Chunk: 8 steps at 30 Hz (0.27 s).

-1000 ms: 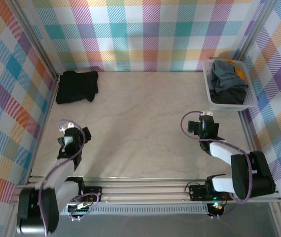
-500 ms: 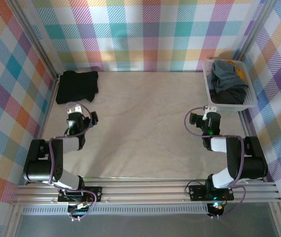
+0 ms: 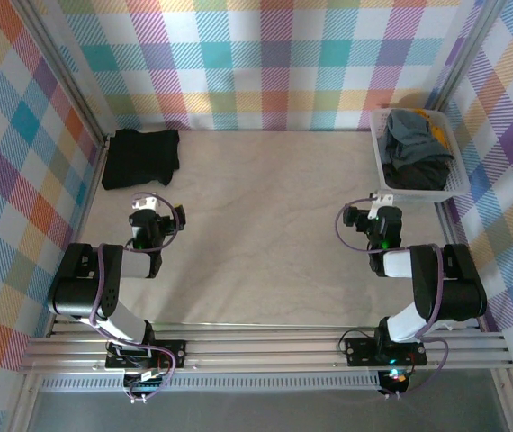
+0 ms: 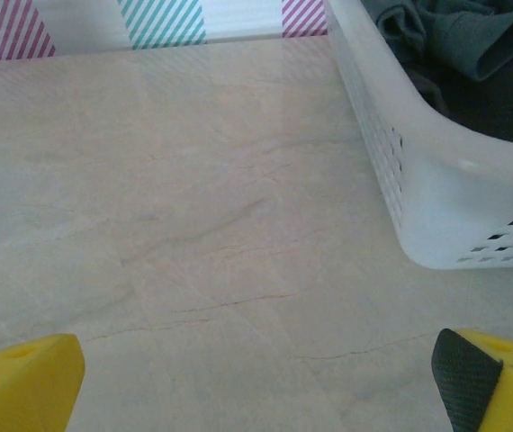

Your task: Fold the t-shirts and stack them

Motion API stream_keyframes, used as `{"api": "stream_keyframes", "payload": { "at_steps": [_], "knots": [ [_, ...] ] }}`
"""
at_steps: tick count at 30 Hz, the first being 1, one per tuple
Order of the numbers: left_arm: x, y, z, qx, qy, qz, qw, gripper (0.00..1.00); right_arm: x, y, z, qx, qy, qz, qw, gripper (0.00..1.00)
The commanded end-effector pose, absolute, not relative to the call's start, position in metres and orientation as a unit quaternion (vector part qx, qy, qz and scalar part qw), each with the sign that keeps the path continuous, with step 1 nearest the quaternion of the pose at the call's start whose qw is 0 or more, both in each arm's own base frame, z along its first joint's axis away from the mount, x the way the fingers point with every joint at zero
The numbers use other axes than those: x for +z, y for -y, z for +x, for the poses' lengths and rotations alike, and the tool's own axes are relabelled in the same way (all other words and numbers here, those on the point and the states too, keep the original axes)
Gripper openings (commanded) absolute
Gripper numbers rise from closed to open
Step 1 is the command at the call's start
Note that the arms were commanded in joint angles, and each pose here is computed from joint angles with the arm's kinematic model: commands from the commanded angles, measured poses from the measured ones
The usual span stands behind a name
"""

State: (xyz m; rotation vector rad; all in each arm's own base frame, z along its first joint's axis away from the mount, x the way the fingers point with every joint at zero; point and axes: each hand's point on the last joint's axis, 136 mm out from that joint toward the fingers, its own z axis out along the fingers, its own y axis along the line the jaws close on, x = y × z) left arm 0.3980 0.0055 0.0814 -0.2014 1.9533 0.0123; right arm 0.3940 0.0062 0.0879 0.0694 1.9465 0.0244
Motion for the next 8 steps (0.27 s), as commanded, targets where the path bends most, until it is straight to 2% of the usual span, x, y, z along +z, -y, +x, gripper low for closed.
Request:
{"api": "stream_keyframes", "payload": {
  "at_steps": [1,8],
  "knots": [
    [0.0802,-0.0058,0.395,0.015,-0.829,-0.08,0.553,1.0,0.0926,-0.0077,0.3962,0.015,-0.822,0.022,0.569,1.0],
    [0.0801,-0.0024,0.3961,0.026,-0.832,-0.072,0.55,1.0,0.0926,-0.0084,0.3965,0.015,-0.822,0.021,0.57,1.0]
  ]
}}
